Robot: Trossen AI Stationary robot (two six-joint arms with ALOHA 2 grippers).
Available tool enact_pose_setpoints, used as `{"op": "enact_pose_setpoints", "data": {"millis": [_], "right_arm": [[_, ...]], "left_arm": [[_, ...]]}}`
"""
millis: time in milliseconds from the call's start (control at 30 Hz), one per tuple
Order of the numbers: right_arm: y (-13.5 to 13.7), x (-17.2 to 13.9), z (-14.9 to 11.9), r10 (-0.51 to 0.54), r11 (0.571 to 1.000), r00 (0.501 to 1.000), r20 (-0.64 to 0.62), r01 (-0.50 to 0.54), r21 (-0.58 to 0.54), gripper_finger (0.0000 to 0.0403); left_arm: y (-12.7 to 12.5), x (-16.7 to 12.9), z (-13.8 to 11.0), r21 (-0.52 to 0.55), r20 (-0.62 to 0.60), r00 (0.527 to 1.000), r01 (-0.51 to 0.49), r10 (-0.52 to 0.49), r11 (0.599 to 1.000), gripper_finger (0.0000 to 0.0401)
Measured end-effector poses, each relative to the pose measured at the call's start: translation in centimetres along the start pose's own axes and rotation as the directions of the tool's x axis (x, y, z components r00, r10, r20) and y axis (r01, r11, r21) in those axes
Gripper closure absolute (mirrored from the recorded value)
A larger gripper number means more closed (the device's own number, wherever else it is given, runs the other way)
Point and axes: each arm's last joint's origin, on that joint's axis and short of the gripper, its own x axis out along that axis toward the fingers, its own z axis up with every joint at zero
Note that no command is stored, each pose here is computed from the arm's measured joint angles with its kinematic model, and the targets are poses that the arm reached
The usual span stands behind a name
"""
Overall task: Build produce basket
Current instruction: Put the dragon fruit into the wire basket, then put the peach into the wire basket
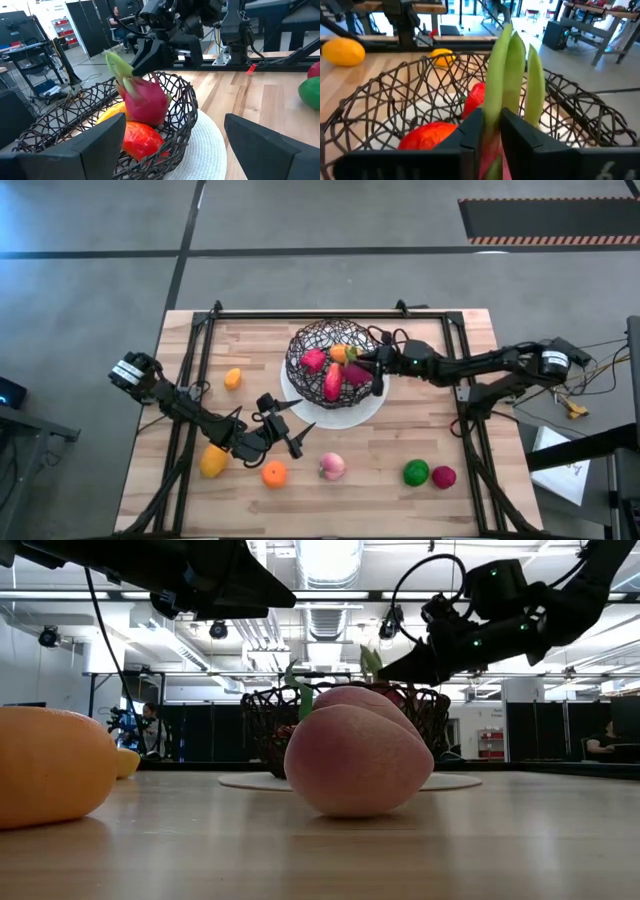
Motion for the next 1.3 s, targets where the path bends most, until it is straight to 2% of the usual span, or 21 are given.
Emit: {"op": "enact_pose_setpoints", "data": {"millis": [233, 367, 467, 667, 867, 1033, 1167, 1233, 1300], "right_arm": [[-0.2, -2.4, 1.7, -0.114, 0.991, 0.992, -0.056, 0.109, -0.081, 0.0279], [0.1, -4.5, 3.2, -0.114, 0.993, 0.993, -0.031, 0.113, -0.042, 0.0272], [1.1, -5.9, 4.1, -0.072, 0.997, 0.997, -0.010, 0.072, 0.002, 0.0279], [5.6, -7.8, 4.6, 0.026, 1.000, 0.999, -0.028, -0.026, -0.003, 0.0310], [11.5, -9.2, 4.0, 0.031, 0.995, 0.998, -0.047, -0.035, -0.091, 0.0345], [15.6, -10.7, 2.5, 0.071, 0.995, 0.994, -0.078, -0.076, -0.071, 0.0365], [17.9, -11.3, 1.2, 0.122, 0.992, 0.986, -0.110, -0.126, -0.028, 0.0371], [18.6, -11.1, 0.5, 0.134, 0.991, 0.983, -0.124, -0.137, -0.015, 0.0371], [19.2, -10.7, -0.1, 0.134, 0.990, 0.982, -0.134, -0.138, -0.021, 0.0371]], "left_arm": [[0.0, 0.0, 0.0, 0.000, 0.000, 1.000, 0.000, 0.000, 1.000, 0.0079], [0.0, 0.0, 0.0, 0.000, 0.000, 1.000, 0.000, 0.000, 1.000, 0.0079], [0.0, 0.0, 0.0, 0.000, 0.000, 1.000, 0.000, 0.000, 1.000, 0.0079], [0.0, 0.0, 0.0, -0.001, 0.001, 1.000, 0.000, 0.000, 1.000, 0.0079], [-0.2, -0.2, 0.2, 0.021, 0.004, 1.000, 0.015, -0.015, 1.000, 0.0079], [-1.6, -2.3, 1.6, 0.109, 0.030, 0.990, 0.137, -0.141, 0.985, 0.0079], [-2.8, -4.1, 1.8, 0.175, -0.003, 0.972, 0.233, -0.236, 0.957, 0.0079], [-3.4, -4.7, 1.7, 0.152, -0.039, 0.944, 0.330, -0.328, 0.932, 0.0079], [-3.7, -5.1, 1.2, 0.062, -0.095, 0.904, 0.423, -0.417, 0.904, 0.0079]]}}
